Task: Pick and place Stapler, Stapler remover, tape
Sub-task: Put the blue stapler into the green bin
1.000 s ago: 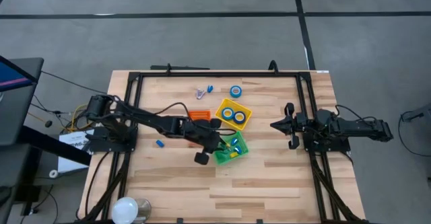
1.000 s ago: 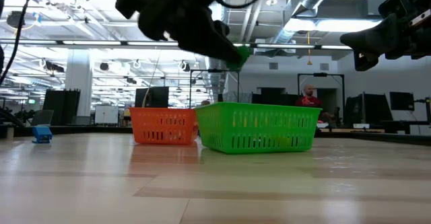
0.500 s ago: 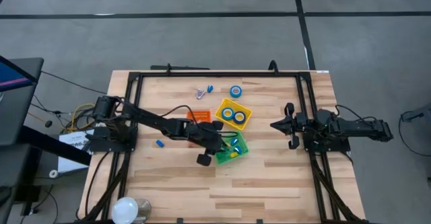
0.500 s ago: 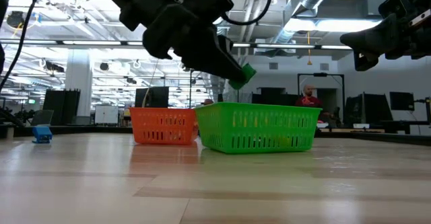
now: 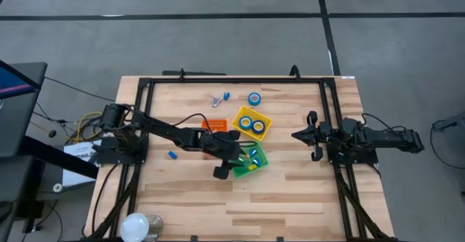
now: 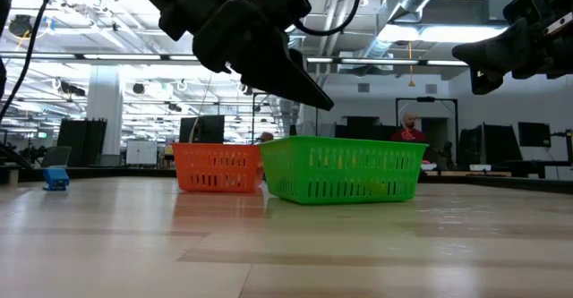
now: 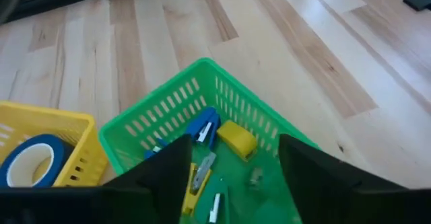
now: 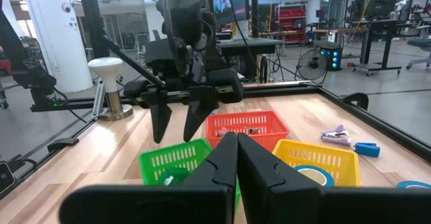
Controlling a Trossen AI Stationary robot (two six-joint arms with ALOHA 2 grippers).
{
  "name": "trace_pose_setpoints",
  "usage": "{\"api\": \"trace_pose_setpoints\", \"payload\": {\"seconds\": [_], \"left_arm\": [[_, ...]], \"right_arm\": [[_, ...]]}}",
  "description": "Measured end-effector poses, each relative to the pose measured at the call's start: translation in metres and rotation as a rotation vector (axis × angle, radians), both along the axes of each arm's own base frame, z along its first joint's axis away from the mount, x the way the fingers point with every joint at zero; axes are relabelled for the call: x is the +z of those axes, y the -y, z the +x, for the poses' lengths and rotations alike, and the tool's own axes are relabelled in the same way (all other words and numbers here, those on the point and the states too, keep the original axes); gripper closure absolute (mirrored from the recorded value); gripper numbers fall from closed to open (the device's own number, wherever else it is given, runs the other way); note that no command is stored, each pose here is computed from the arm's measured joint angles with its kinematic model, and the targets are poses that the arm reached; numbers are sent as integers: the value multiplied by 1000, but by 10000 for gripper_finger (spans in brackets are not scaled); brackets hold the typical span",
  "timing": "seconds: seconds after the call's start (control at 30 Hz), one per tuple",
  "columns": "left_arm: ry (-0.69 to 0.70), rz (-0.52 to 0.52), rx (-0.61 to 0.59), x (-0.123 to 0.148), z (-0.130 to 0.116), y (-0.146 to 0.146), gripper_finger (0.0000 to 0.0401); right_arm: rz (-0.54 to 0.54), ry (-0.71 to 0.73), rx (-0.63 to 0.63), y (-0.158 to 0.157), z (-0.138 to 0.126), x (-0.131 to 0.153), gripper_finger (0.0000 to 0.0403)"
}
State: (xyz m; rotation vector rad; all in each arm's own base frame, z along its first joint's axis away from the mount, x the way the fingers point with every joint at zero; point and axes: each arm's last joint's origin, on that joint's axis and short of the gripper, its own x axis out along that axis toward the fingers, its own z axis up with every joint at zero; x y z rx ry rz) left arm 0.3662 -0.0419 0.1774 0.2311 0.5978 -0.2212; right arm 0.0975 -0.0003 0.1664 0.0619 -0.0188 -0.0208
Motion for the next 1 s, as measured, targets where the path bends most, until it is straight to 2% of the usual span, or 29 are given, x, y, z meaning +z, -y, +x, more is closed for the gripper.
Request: {"api": "trace_pose_setpoints", "payload": {"seconds": [0.13, 0.27, 0.4, 0.63, 0.73, 1.0], "left_arm": [[-5, -41, 30, 2, -1, 0, 147], [10, -39, 39, 11, -4, -1, 128], [54, 2, 90, 31, -11, -4, 127], [-27, 53, 169, 52, -37, -16, 132], [-66, 53, 197, 52, -51, -21, 131], [-165, -30, 279, 34, -88, -24, 131]], "right_arm": [[0, 0, 0, 0, 0, 0, 402], [0, 0, 0, 0, 0, 0, 402], [0, 0, 0, 0, 0, 0, 402], [0, 0, 0, 0, 0, 0, 402], [0, 0, 0, 0, 0, 0, 402], [0, 0, 0, 0, 0, 0, 402]]}}
